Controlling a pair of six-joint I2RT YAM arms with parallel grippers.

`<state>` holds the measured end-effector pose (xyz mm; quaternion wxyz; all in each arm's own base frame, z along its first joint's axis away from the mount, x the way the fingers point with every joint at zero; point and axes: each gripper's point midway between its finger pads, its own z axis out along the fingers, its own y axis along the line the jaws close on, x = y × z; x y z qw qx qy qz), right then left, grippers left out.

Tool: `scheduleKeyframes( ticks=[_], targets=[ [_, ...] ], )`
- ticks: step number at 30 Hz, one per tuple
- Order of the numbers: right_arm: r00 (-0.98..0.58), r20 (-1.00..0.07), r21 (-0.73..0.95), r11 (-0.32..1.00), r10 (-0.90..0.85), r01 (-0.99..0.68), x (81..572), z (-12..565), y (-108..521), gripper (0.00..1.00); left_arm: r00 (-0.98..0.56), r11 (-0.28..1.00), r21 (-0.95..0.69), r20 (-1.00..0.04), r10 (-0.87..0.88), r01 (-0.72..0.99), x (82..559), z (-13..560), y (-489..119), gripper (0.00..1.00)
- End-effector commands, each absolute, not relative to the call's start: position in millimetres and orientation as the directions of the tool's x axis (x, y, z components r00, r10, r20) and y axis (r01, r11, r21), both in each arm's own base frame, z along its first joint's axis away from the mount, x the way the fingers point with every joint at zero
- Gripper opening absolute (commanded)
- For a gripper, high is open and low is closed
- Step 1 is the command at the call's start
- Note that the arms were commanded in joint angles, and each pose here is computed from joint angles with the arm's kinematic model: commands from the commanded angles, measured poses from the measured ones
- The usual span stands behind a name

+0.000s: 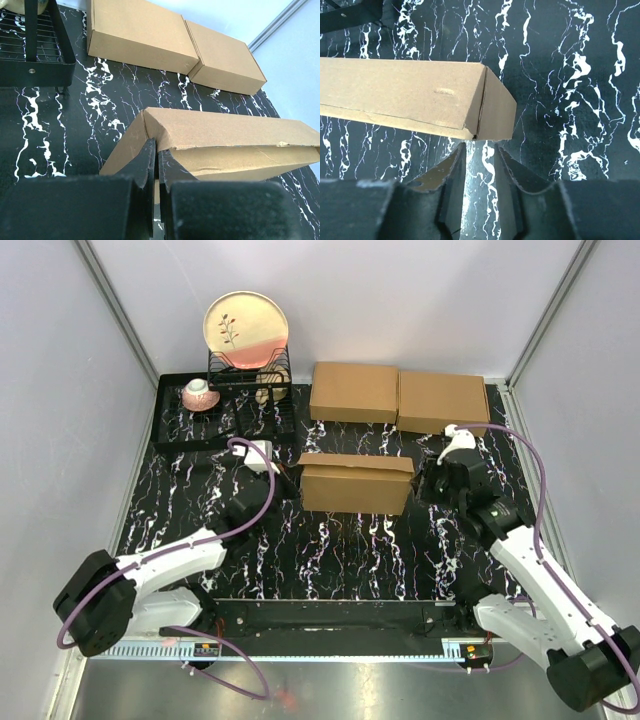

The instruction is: Fold the paper box

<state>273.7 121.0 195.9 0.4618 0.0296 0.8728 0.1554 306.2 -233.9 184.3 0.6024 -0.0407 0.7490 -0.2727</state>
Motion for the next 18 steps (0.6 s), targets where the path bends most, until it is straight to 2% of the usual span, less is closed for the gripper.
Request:
scheduleKeyframes(
  ticks=[1,5,8,11,13,18],
  targets=[
    [-0.488,-0.851,0.284,0.951,0.192,-0.122,271,243,115,0.37,-0.583,0.936,-0.271,-0.807,-0.094,0.223,255,69,-213,0.0],
    [-0.442,-0.873,0.296,0.944,0.206,-0.145,265,267,113,0.39,-0.588,0.937,-0.269,-0.803,-0.091,0.222,255,69,-213,0.0],
    [-0.362,-0.894,0.345,0.921,0.264,-0.181,265,296,116,0.36,-0.586,0.937,-0.267,-0.805,-0.088,0.226,256,71,-214,0.0],
    [-0.332,-0.888,0.404,0.885,0.319,-0.231,271,307,130,0.18,-0.582,0.937,-0.264,-0.809,-0.087,0.228,256,73,-214,0.0],
    [-0.38,-0.865,0.436,0.867,0.328,-0.242,278,292,143,0.05,-0.579,0.937,-0.265,-0.81,-0.089,0.227,256,75,-213,0.0],
    [-0.476,-0.815,0.479,0.845,0.329,-0.237,297,250,166,0.0,-0.58,0.935,-0.266,-0.81,-0.084,0.235,256,79,-215,0.01]
  ],
)
